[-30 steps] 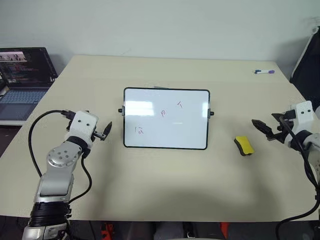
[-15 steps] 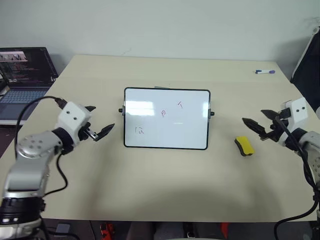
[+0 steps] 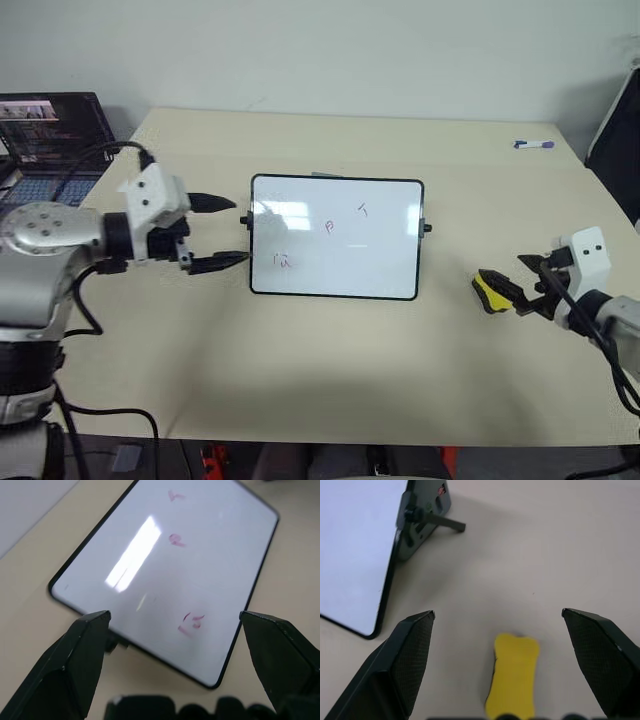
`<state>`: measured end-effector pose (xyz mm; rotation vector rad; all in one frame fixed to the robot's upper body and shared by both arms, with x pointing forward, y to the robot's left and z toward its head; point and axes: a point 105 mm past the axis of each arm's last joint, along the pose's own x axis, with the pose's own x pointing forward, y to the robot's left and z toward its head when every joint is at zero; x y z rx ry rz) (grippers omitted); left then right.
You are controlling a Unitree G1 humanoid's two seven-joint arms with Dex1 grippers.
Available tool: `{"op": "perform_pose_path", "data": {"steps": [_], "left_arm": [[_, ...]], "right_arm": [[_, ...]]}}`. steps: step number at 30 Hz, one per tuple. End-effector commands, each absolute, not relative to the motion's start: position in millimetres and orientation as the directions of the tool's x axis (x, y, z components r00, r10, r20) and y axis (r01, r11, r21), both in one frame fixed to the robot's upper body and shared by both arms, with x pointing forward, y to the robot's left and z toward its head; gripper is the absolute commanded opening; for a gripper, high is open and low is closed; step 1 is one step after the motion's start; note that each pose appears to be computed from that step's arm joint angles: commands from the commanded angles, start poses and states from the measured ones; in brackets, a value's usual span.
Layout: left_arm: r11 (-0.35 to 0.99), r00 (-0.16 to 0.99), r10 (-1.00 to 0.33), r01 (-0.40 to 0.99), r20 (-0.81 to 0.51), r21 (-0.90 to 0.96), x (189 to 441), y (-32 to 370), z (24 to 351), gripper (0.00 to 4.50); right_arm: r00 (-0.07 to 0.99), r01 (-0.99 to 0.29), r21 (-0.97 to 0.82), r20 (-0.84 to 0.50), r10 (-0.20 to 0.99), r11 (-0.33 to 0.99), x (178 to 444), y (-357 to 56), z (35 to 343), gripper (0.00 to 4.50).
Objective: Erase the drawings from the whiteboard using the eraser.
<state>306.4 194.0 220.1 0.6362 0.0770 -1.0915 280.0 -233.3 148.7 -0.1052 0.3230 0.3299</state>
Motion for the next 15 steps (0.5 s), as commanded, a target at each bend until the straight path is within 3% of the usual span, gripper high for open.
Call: {"op": "perform_pose_path", "data": {"steps": [1,6,15], "left_arm": [[0.192,0.377,-0.865,0.858,-0.331,0.475,299,163,227,4.5],[0.139,0.294,-0.911,0.879,-0.288,0.457,298,125,215,4.5],[0.009,0.157,-0.938,0.902,-0.309,0.431,296,92,214,4.5]], "right_arm": [[0.923,-0.296,-0.078,-0.281,0.263,0.952,285,-233,160,4.47],[0.938,-0.196,-0.08,-0.305,0.163,0.977,295,-250,147,4.47],[0.923,-0.176,-0.04,-0.353,0.151,0.984,300,-256,128,4.47]]}}
